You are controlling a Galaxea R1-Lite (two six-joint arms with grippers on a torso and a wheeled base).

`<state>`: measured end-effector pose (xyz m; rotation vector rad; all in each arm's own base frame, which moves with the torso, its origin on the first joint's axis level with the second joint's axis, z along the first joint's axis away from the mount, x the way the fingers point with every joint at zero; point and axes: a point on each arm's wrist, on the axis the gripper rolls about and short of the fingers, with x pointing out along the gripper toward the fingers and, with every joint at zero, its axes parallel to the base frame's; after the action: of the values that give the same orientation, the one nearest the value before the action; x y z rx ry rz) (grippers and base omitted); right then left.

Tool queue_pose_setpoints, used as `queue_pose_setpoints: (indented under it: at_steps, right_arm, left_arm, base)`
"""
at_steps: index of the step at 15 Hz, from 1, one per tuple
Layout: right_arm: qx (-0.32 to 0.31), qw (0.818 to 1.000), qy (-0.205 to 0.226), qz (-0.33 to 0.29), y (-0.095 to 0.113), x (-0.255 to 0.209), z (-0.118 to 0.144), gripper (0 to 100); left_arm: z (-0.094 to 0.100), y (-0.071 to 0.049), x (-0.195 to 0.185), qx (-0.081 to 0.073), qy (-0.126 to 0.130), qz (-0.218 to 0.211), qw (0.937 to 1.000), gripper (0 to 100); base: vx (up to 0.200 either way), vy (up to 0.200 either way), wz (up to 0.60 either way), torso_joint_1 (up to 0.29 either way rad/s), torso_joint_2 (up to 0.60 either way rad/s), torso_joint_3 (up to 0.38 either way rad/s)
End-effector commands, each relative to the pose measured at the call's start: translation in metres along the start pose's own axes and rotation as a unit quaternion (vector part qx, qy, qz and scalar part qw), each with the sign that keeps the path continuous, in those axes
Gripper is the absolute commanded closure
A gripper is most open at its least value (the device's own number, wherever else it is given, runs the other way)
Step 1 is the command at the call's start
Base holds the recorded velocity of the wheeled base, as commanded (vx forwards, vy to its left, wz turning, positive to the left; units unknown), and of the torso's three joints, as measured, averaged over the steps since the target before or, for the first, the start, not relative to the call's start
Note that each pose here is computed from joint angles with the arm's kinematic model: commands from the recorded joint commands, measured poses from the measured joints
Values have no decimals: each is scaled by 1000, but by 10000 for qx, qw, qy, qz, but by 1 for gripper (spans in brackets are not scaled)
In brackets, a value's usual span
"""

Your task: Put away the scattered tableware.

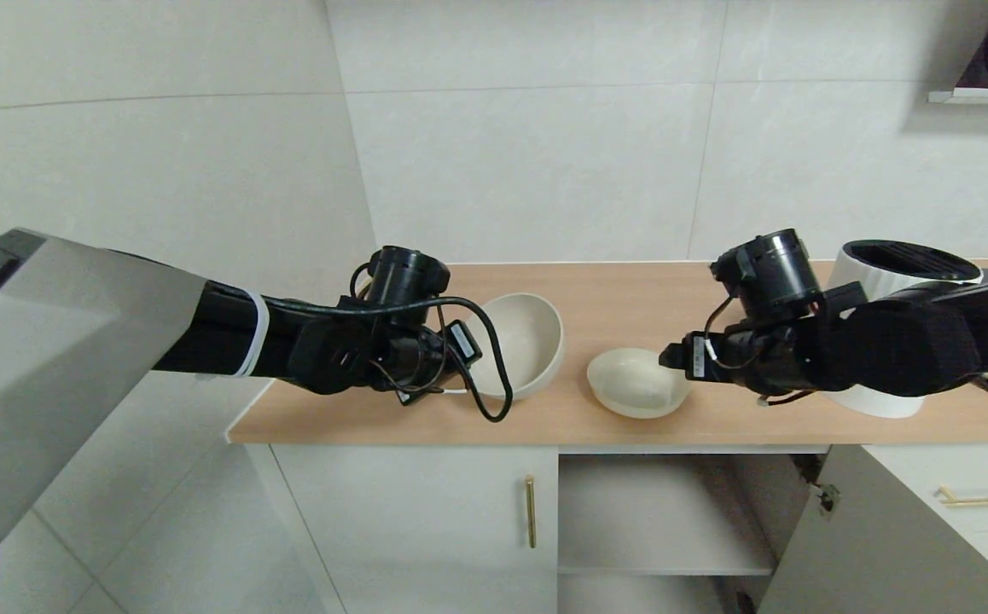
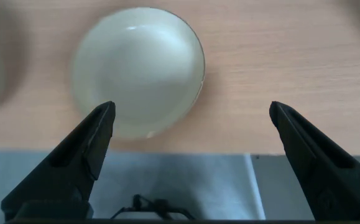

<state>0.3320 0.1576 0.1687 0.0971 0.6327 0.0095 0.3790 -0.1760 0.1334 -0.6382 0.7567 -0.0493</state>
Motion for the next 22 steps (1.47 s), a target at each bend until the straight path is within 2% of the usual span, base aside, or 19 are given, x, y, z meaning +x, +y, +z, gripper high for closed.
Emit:
queue_pose_setpoints:
  at_steps: [1, 5, 7, 17, 18, 22]
  right_arm:
    - [-93, 9991, 312, -256, 8, 39, -18, 0]
    - [118, 9985, 377, -369, 13, 59, -24, 0]
    - [369, 9976, 240, -531, 7, 65, -16, 0]
    - [410, 9968, 306, -611, 0, 74, -17, 0]
    - [408, 9968, 315, -607, 0, 75, -17, 100]
    - [401, 9968, 345, -595, 0, 76, -18, 100]
  left_arm:
    - [2, -2, -10, 8, -19, -54, 10000, 100]
    - [3, -2, -11, 8, -14, -49, 10000, 100]
    - [3, -2, -11, 8, -14, -49, 10000, 100]
    - [3, -2, -11, 1, -8, -43, 10000, 100]
    - [3, -2, -11, 9, -9, -43, 10000, 100]
    - [2, -1, -11, 2, -3, -37, 10000, 100]
  base:
    - [0, 0, 0, 0, 0, 0]
    - [0, 0, 0, 0, 0, 0]
    - [0, 0, 0, 0, 0, 0]
    - [0, 0, 0, 0, 0, 0]
    - [0, 0, 0, 0, 0, 0]
    - [0, 0, 0, 0, 0, 0]
